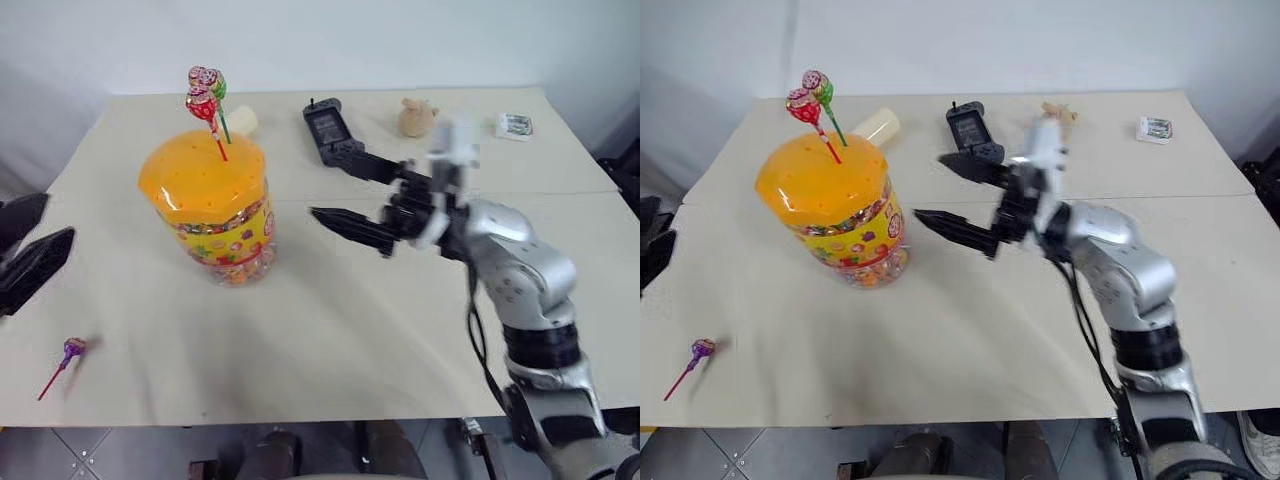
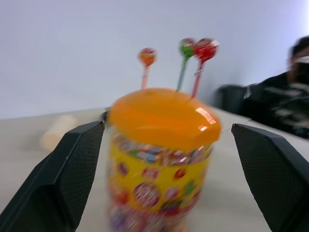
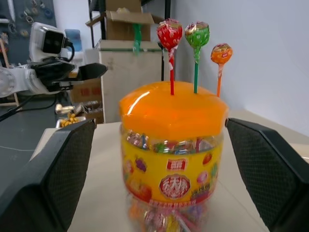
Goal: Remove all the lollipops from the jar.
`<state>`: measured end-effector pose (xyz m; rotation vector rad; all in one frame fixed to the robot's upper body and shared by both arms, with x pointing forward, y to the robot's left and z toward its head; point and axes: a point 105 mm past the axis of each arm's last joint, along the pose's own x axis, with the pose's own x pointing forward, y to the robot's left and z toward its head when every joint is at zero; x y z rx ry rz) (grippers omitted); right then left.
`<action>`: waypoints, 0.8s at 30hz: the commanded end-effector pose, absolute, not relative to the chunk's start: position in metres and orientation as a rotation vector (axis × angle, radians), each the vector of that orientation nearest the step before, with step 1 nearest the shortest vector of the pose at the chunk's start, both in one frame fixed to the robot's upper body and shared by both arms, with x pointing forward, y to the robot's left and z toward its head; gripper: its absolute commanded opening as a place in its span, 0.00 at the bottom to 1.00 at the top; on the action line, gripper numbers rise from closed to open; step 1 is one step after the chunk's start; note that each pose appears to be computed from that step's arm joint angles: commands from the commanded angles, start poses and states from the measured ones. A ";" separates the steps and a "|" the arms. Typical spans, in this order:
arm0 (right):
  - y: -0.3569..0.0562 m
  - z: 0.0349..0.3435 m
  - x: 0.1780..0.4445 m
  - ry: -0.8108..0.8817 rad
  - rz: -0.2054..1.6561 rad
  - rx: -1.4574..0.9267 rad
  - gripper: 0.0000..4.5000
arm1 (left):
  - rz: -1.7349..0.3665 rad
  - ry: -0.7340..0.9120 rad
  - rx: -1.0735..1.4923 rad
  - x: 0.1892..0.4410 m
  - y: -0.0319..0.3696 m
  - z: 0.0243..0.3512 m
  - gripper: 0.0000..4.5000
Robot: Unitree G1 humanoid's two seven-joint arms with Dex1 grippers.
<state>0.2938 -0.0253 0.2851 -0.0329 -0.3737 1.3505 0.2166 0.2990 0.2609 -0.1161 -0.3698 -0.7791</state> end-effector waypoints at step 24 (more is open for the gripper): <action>0.085 0.325 0.306 -0.366 1.357 -0.070 0.33 | -0.734 -0.361 -0.120 0.223 0.304 0.244 1.00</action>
